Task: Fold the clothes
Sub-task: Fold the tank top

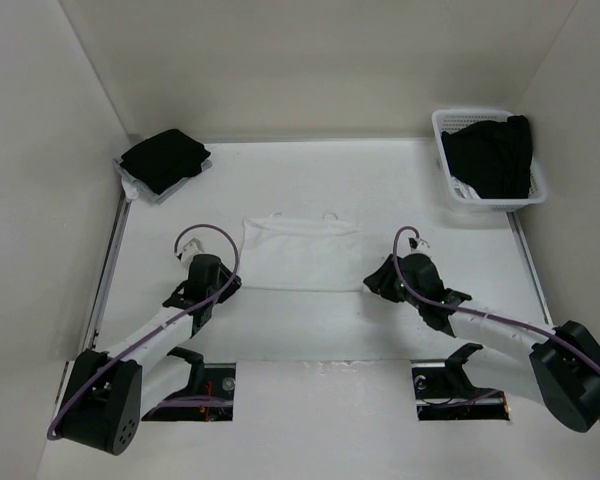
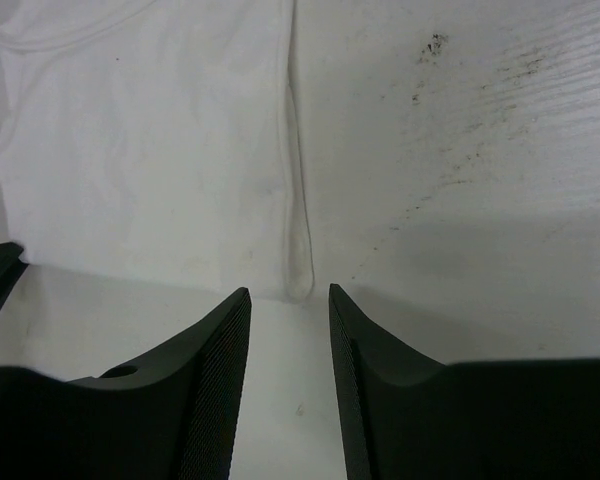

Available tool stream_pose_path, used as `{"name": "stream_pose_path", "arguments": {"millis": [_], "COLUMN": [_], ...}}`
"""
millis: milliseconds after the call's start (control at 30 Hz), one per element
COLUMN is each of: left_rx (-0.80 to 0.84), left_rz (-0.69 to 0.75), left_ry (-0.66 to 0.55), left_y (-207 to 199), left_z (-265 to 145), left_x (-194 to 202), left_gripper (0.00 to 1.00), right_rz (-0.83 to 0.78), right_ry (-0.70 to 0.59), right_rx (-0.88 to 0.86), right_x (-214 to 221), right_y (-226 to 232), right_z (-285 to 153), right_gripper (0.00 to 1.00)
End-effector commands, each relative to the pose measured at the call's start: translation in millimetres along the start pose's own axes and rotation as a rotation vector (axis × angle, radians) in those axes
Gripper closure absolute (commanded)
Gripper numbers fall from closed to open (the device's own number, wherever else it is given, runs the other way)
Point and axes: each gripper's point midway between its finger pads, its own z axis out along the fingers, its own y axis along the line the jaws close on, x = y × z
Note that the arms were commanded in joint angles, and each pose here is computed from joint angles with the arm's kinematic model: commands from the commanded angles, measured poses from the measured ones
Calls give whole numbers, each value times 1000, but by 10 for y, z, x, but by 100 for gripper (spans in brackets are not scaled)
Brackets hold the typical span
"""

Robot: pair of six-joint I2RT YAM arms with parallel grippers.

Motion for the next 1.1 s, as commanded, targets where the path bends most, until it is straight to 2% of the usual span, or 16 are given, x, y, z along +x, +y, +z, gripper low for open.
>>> {"name": "stream_pose_path", "arguments": {"millis": [0, 167, 400, 500, 700, 833, 933, 1067], "left_rx": [-12, -21, -13, -7, 2, 73, 150, 274], "left_rz": [-23, -26, -20, -17, -17, -15, -22, -20], "left_ry": [28, 24, 17, 12, 10, 1, -11, -94], "left_y": [58, 108, 114, 115, 125, -38, -259, -632], "left_z": [38, 53, 68, 73, 61, -25, -204, -732], "left_x": [57, 47, 23, 19, 26, -22, -111, -434], "left_gripper": [74, 84, 90, 92, 95, 99, 100, 100], "right_rz": [13, 13, 26, 37, 52, 50, 38, 4], "right_ry": [-21, 26, 94, 91, 47, 27, 20, -29], "right_rx": [-9, 4, -40, -30, -12, -23, -61, -108], "right_x": [-59, 44, 221, 226, 150, 109, 107, 6], "right_y": [70, 66, 174, 161, 126, 152, 260, 438], "right_z": [37, 126, 227, 262, 241, 205, 69, -397], "right_gripper": [57, 54, 57, 69, 86, 92, 93, 94]}}
